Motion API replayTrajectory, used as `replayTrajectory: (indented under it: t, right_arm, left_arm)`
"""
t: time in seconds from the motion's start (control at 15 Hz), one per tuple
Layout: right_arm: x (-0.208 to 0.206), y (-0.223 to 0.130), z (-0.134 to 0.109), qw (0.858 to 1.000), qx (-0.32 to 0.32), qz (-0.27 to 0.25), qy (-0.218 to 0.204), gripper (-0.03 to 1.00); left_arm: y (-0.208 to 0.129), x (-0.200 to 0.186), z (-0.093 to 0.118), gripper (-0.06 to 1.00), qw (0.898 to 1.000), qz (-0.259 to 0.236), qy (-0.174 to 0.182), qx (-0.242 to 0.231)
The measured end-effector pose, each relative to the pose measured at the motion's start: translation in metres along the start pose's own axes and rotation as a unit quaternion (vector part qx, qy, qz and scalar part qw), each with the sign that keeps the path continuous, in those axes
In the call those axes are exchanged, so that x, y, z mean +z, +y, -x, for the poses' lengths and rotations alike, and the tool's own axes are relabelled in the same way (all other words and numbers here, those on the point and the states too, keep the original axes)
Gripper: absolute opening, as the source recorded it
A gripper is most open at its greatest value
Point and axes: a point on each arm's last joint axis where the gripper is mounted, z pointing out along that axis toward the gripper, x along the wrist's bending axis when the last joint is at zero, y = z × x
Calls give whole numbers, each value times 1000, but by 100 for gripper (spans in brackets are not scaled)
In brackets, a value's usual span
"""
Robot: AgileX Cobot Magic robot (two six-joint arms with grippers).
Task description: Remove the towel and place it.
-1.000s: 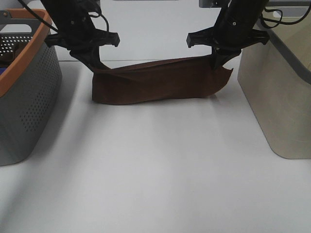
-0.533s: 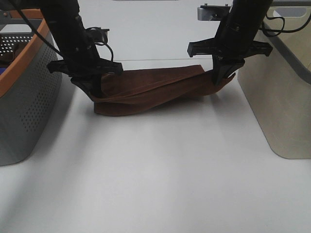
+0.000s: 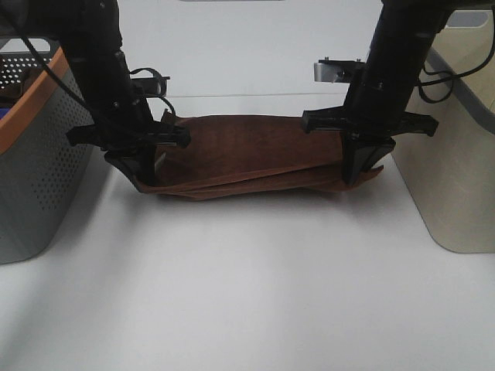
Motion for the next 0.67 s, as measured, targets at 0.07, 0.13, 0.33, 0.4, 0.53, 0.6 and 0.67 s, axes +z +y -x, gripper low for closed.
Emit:
replayTrajectory:
  t: [0.07, 0.13, 0.33, 0.4, 0.53, 0.6, 0.67]
  right_arm:
    - [4, -3, 1, 1000, 1, -6, -1, 0]
    - [6, -4, 1, 1000, 1, -10, -2, 0]
    - [7, -5, 6, 1000, 2, -12, -11, 0]
    - [10, -7, 8, 1000, 2, -19, -12, 0]
    - [18, -14, 9, 999, 5, -35, -13, 0]
    - [21, -16, 10, 999, 6, -42, -14, 0]
    - [24, -18, 11, 999, 5, -45, -17, 3]
  left_arm:
    - [0, 0, 2, 0, 1000, -2, 1, 3]
    - [-2, 2, 6, 0, 1000, -5, 3, 9]
    - [-5, 6, 22, 0, 999, -12, 22, 38]
    - [-5, 7, 26, 0, 998, -13, 28, 49]
    - [-6, 7, 26, 0, 998, -13, 27, 49]
    - [-6, 7, 27, 0, 998, -13, 26, 48]
    - [-6, 7, 26, 0, 998, -15, 29, 49]
